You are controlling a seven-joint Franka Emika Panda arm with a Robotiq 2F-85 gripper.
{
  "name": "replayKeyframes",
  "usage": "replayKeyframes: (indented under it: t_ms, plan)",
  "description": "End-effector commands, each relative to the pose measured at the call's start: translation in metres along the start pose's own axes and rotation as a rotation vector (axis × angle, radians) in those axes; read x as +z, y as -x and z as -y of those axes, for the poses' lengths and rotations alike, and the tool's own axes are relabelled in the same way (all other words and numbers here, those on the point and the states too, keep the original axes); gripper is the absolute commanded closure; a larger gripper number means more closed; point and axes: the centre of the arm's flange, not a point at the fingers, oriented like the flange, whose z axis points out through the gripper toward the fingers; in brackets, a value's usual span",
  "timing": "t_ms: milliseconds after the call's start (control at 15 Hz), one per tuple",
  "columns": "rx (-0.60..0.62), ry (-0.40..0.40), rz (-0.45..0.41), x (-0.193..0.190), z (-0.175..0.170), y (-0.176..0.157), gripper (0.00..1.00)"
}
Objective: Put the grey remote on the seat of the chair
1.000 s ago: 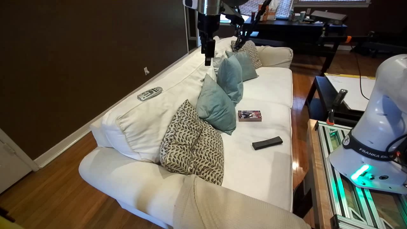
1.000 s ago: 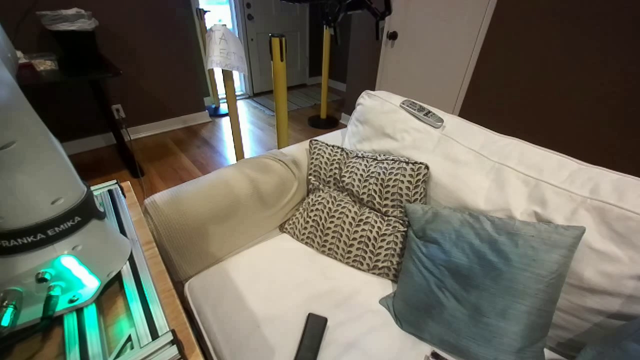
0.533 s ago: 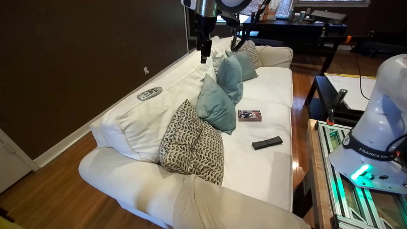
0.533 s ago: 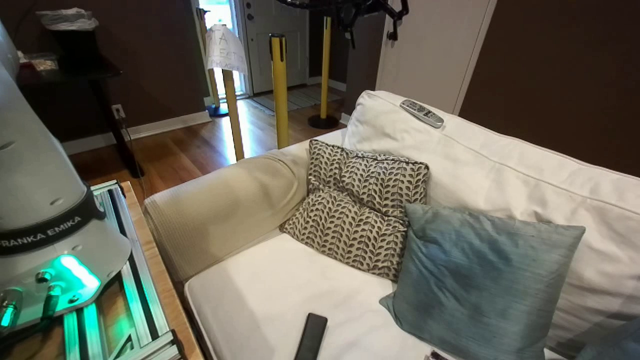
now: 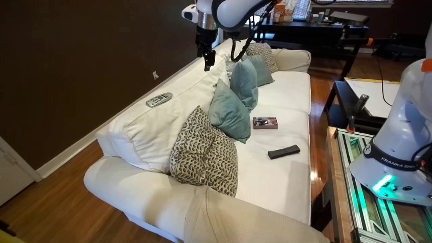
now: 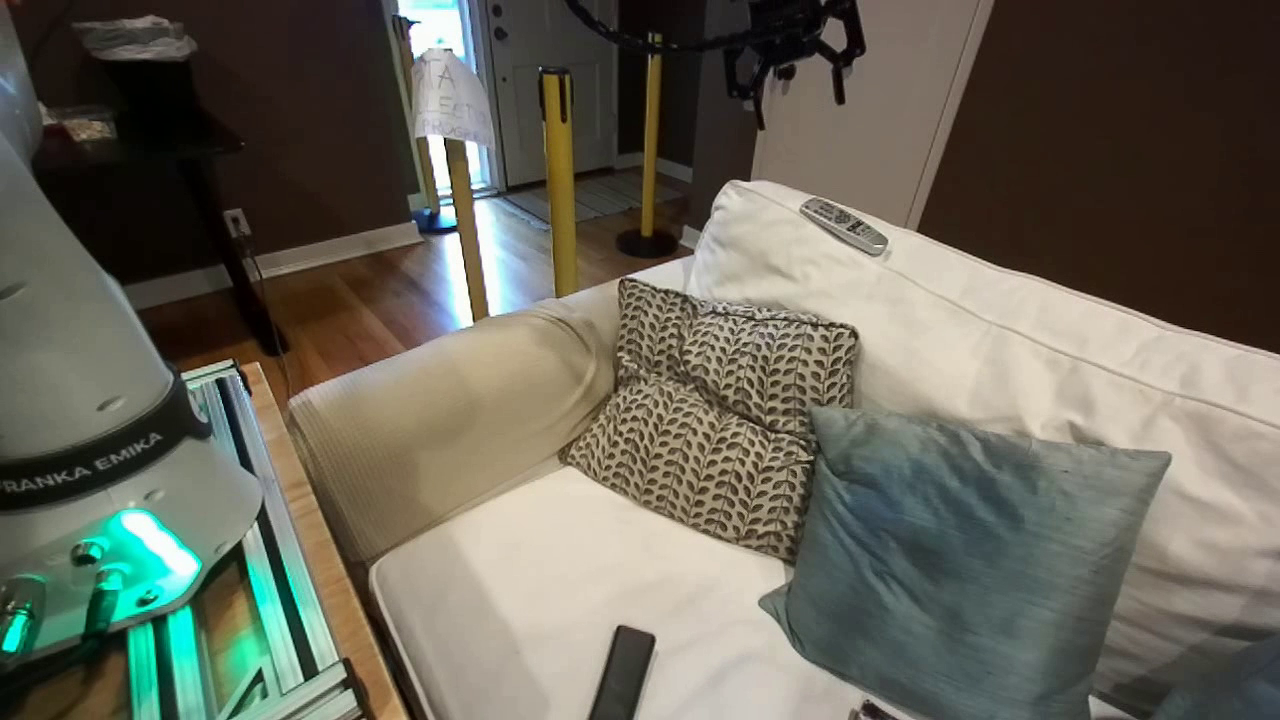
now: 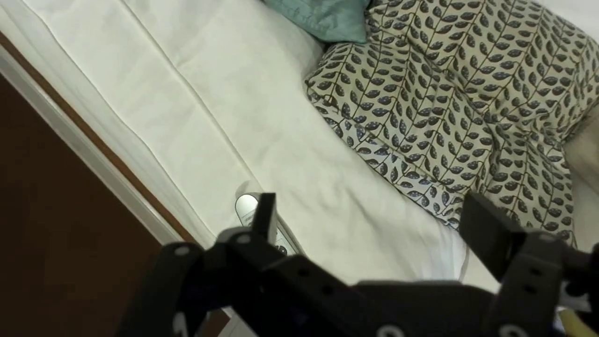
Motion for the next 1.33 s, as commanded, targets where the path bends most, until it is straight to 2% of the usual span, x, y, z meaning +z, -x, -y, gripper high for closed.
replayKeyframes:
  t_ms: [0,400,800,1267]
  plan:
    - [-0.034,0.043,0.017,0.025,-0.017,-0.023,0.00]
    - [-0.041,0.057,0.006,0.054,-0.023,-0.041,0.00]
    - [-0.104,0.112,-0.044,0.081,-0.026,-0.070,0.00]
    - [-0.214,0.157,-0.030,0.113,-0.021,-0.100,0.00]
